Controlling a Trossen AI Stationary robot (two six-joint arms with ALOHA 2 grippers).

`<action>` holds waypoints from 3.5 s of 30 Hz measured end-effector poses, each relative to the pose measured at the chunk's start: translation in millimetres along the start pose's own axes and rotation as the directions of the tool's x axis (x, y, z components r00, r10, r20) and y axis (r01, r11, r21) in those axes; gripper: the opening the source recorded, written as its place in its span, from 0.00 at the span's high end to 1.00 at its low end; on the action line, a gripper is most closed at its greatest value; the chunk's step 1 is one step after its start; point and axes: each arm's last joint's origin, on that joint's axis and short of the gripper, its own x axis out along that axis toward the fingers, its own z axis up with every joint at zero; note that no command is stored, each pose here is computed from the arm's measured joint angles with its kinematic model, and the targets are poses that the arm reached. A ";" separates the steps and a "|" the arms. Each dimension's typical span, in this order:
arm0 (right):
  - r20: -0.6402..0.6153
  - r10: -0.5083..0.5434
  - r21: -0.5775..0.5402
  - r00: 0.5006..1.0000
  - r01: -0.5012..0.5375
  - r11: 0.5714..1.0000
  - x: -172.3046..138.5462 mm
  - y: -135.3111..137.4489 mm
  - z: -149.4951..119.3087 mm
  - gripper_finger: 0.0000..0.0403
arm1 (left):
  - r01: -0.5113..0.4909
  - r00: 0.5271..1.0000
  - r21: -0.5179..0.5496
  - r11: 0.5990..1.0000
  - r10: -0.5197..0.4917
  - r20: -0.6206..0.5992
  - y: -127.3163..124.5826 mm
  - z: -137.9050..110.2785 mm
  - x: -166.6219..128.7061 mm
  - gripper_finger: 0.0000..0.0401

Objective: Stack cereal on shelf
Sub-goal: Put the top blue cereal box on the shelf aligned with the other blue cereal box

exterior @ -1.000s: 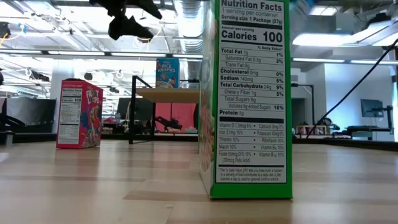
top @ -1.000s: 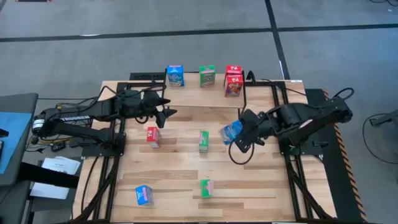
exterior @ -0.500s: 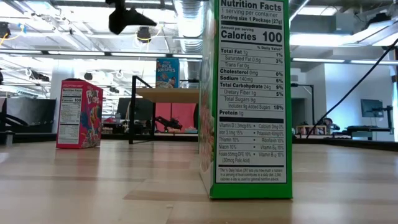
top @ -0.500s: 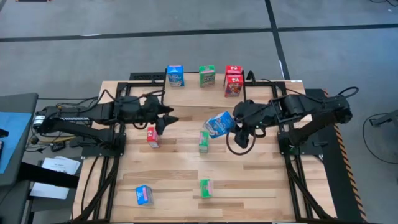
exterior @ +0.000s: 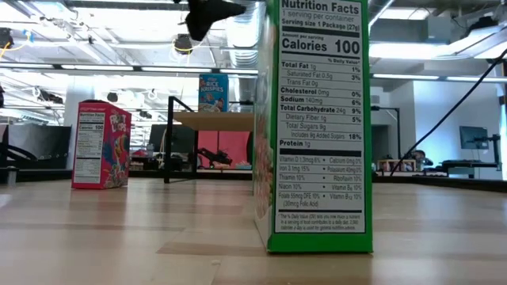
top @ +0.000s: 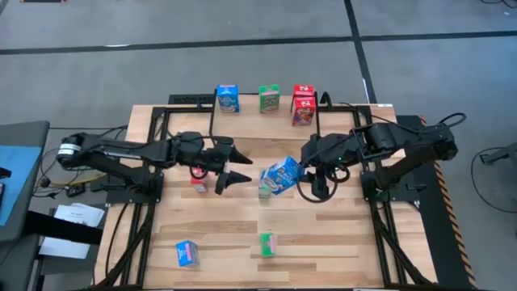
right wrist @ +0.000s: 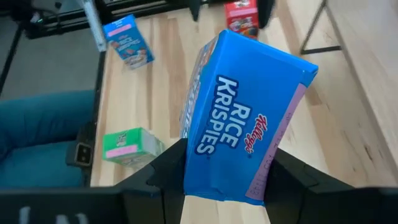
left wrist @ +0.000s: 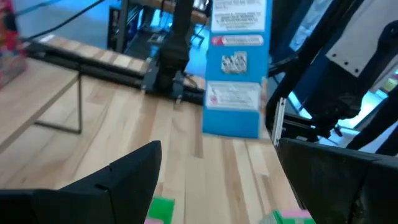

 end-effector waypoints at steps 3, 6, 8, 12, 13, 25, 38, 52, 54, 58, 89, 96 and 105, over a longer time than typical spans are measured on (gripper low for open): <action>-0.005 0.015 -0.006 1.000 -0.015 1.000 0.0 0.4 -0.2 0.53 | 0.009 1.000 0.000 1.000 -0.009 0.008 1.8 -3.4 9.1 0.22; -0.008 0.023 -0.006 1.000 -0.023 1.000 0.0 0.7 -0.3 0.53 | 0.044 0.999 0.025 0.999 -0.045 0.021 3.2 -6.8 19.3 0.22; -0.009 0.027 -0.006 1.000 -0.027 1.000 0.0 0.8 -0.3 0.53 | 0.081 0.996 0.038 0.996 -0.083 0.046 3.4 -7.7 25.9 0.22; -0.012 0.028 -0.006 1.000 -0.028 1.000 0.0 0.7 -0.5 0.53 | 0.132 0.988 0.050 0.990 -0.135 0.074 4.6 -11.7 37.6 0.22; -0.012 0.028 -0.006 1.000 -0.028 1.000 0.0 0.7 -0.5 0.53 | 0.142 0.987 0.050 0.989 -0.145 0.070 5.2 -13.5 40.1 0.22; -0.009 0.028 -0.006 1.000 -0.028 1.000 0.0 0.8 -0.3 0.53 | 0.170 0.980 0.042 0.985 -0.173 0.101 8.4 -19.4 52.5 0.22; -0.032 0.085 0.004 0.996 -0.085 0.996 6.3 3.6 0.7 0.53 | 0.239 0.955 0.046 0.970 -0.244 0.169 5.0 1.5 51.5 0.22; -0.110 0.125 0.001 0.986 -0.126 0.992 38.8 8.5 2.1 0.53 | 0.198 0.980 -0.017 0.980 -0.197 0.029 3.2 -5.9 55.5 0.22; -0.115 0.126 0.002 0.985 -0.127 0.992 43.2 9.1 2.5 0.53 | 0.200 0.980 -0.018 0.980 -0.199 0.023 3.1 -6.4 55.5 0.22; -0.120 0.122 0.005 0.985 -0.122 0.993 46.3 7.8 2.8 0.53 | 0.205 0.979 -0.021 0.979 -0.205 0.010 3.2 -7.5 55.5 0.22; -0.071 0.118 0.021 0.991 -0.116 0.993 49.3 1.6 9.8 0.53 | 0.272 0.960 -0.017 0.962 -0.273 -0.055 2.2 -11.9 55.1 0.43; -0.071 0.118 0.022 0.990 -0.117 0.993 49.3 1.6 9.8 0.51 | 0.272 0.961 -0.016 0.962 -0.272 -0.055 2.3 -12.1 55.1 0.48; -0.072 0.118 0.022 0.990 -0.116 0.993 49.3 1.6 9.7 0.41 | 0.272 0.961 -0.016 0.962 -0.272 -0.055 2.3 -12.1 55.1 0.49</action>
